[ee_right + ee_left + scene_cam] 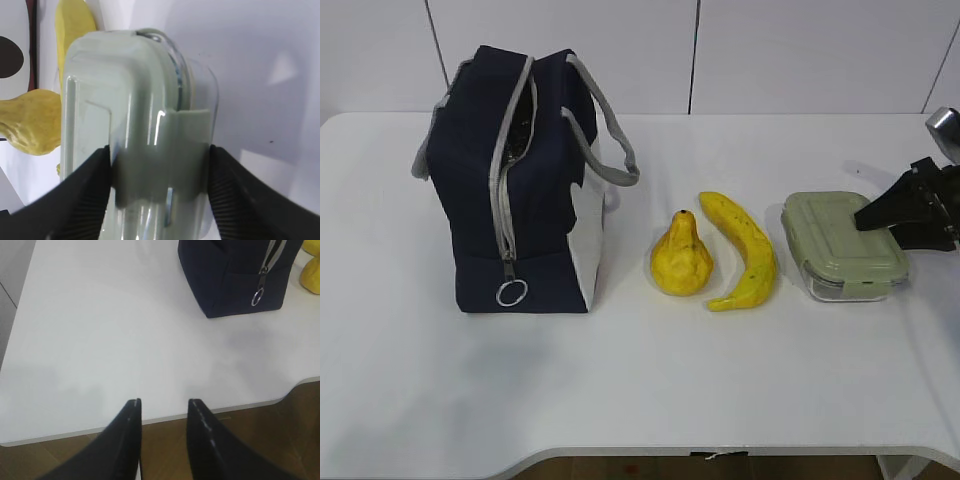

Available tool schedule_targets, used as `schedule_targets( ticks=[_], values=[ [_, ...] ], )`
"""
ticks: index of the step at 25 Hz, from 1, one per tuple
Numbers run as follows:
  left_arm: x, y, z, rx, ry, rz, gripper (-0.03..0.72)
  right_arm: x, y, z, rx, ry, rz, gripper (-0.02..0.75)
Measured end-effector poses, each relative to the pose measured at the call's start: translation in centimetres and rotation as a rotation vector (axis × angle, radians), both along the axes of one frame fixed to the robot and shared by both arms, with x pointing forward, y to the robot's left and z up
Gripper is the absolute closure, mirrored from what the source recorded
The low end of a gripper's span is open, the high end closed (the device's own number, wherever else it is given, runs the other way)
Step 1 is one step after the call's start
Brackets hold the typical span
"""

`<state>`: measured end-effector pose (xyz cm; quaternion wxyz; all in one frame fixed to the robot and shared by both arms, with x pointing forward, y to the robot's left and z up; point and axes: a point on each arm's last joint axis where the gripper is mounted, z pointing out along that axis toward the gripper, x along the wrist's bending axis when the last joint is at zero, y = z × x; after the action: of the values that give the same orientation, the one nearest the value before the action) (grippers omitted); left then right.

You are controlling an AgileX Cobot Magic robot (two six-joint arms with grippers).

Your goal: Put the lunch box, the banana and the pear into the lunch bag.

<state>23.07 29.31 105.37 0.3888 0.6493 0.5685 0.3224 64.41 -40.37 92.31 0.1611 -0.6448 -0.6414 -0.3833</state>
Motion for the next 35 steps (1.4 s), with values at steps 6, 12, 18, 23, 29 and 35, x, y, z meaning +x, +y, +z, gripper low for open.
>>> schedule_targets(
  ticks=[6,12,18,23,29,35],
  values=[
    [0.00,0.00,0.00,0.000,0.000,0.000,0.447,0.02,0.04,-0.01,0.008,-0.001,-0.001,0.314],
    [0.00,0.00,0.00,0.000,0.000,0.000,0.448,0.04,0.06,0.02,0.013,-0.002,-0.003,0.321],
    [0.00,0.00,0.00,0.000,0.000,0.000,0.448,0.05,0.06,0.03,0.013,-0.003,-0.003,0.325],
    [0.00,0.00,0.00,0.000,0.000,0.000,0.447,0.06,0.07,0.04,0.015,-0.003,-0.004,0.333],
    [0.00,0.00,0.00,0.000,0.000,0.000,0.447,0.06,0.07,0.04,0.016,-0.002,-0.006,0.336],
    [0.00,0.00,0.00,0.000,0.000,0.000,0.448,0.10,0.09,0.08,0.021,-0.004,-0.010,0.337]
  ],
)
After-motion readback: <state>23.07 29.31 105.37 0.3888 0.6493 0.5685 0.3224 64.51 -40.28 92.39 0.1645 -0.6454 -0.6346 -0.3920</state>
